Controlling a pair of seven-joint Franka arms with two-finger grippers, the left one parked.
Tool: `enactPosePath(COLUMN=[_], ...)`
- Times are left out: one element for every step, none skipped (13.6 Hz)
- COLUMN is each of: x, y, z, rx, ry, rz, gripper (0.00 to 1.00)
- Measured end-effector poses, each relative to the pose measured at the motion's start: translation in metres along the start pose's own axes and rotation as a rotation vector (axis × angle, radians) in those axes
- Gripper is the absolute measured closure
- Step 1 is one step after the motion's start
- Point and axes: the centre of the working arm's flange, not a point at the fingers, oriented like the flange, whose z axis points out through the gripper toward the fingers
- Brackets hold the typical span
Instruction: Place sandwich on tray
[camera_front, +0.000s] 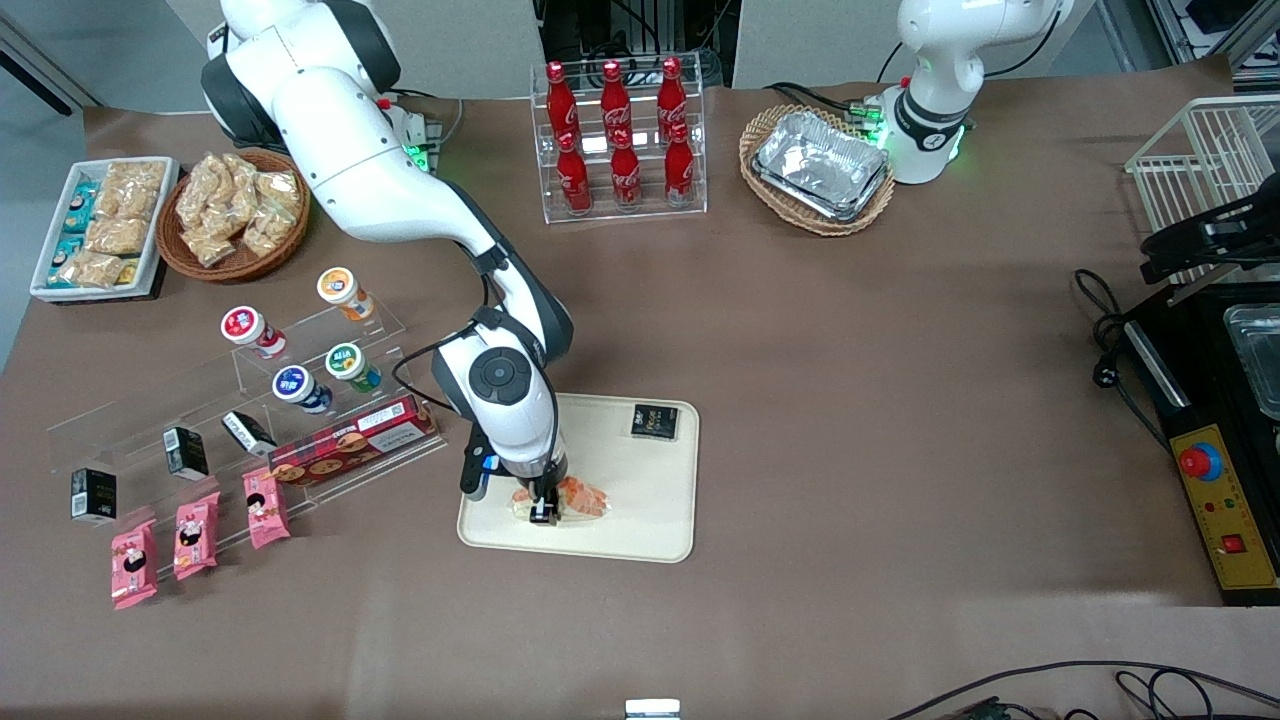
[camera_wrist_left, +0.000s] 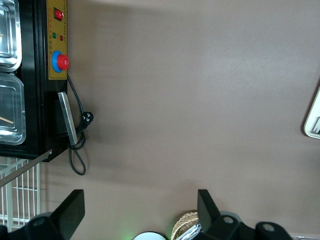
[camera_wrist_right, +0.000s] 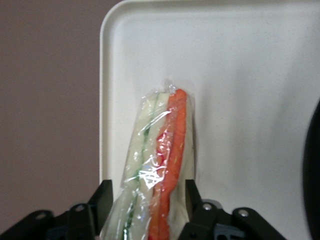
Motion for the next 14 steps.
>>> enactPosePath(x=[0.000, -0.001, -0.001, -0.002, -0.002, 0.000, 0.001, 0.001, 0.000, 0.001, 0.007, 0.017, 0.028, 0.040], y=[-0.001, -0.002, -0.004, -0.007, -0.010, -0.012, -0.015, -0.016, -0.019, -0.022, -0.025, -0.027, -0.029, -0.031], z=[-0.002, -0.003, -0.005, -0.010, -0.017, -0.027, -0.039, -0.058, -0.082, -0.109, -0.136, -0.165, -0.191, -0.215], rx=[0.010, 0.014, 0.019, 0.027, 0.026, 0.011, -0.008, -0.025, -0.041, -0.064, -0.093, -0.125, -0.149, -0.162], ry=[0.005, 0.006, 0.004, 0.000, 0.004, 0.020, 0.039, 0.048, 0.043, 0.026, 0.013, 0.004, 0.002, 0.004], rz=[-0.025, -0.046, -0.057, -0.066, -0.083, -0.106, -0.139, -0.179, -0.218, -0.259, -0.320, -0.396, -0.465, -0.515], gripper=[0.26, 0.15, 0.04, 0.00, 0.00, 0.00, 0.00, 0.00, 0.00, 0.00, 0.00, 0.00, 0.00, 0.00])
